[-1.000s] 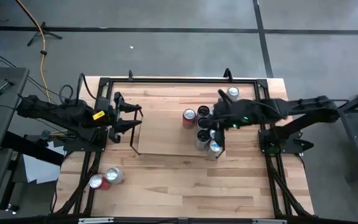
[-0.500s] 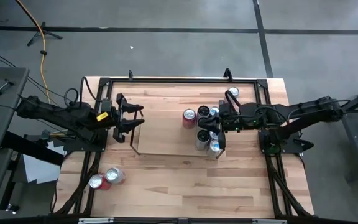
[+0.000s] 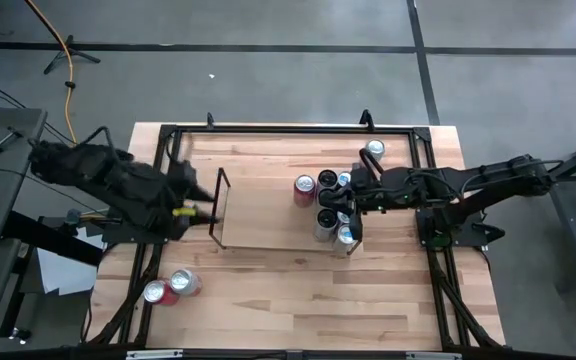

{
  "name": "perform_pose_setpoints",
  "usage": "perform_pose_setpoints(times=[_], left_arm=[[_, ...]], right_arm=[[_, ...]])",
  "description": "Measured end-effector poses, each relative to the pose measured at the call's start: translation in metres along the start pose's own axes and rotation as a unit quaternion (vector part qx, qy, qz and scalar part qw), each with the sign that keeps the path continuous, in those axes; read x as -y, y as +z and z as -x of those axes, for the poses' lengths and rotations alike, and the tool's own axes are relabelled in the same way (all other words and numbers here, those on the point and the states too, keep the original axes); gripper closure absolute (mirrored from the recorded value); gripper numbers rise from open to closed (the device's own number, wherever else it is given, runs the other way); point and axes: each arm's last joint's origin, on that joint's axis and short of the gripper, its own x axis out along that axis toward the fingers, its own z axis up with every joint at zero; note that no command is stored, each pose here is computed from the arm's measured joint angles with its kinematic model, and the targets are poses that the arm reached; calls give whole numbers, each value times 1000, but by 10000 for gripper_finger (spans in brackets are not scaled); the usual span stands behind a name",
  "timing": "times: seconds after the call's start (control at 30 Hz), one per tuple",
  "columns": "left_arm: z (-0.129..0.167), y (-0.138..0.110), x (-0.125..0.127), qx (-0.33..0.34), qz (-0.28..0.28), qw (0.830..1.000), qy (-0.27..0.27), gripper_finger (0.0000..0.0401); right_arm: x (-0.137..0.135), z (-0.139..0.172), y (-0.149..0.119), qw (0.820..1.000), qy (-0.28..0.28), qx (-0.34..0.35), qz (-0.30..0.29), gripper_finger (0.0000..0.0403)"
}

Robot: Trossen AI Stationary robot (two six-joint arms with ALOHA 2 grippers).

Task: Place canned beverage on shelf
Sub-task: Put the orange soda can aligned with the other orange soda can on the shelf

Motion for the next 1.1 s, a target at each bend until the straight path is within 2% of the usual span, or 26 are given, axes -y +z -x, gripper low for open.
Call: perform_pose_setpoints(times=[0.07,0.2,0.37,0.47,0.57,0.67,0.83,0.93,1.0,1.1], left_arm=[[4,0,8,-104,33,994,31,176],[4,-11,21,-249,90,958,113,176],[-9,-34,51,-254,122,958,59,176],[-15,-56,61,-257,123,956,74,176],[-14,-79,67,-278,98,952,81,176],[-14,-102,69,-315,88,940,94,176],[-18,-126,65,-366,115,914,131,169],[-18,-135,61,-382,125,905,141,140],[-19,-141,59,-390,131,900,146,110],[-20,-153,55,-417,135,883,166,56]], right_arm=[[1,0,-3,1000,-6,-14,-4,402],[2,0,-6,999,-13,-32,0,402],[3,0,-7,999,-15,-37,4,402],[3,0,-8,999,-16,-39,5,402],[3,0,-8,999,-18,-43,6,402],[4,0,-9,999,-30,-44,8,402],[5,0,-10,998,-32,-46,9,402],[5,0,-10,998,-32,-46,9,402],[5,0,-10,998,-32,-46,8,402],[5,0,-10,998,-33,-46,2,402]])
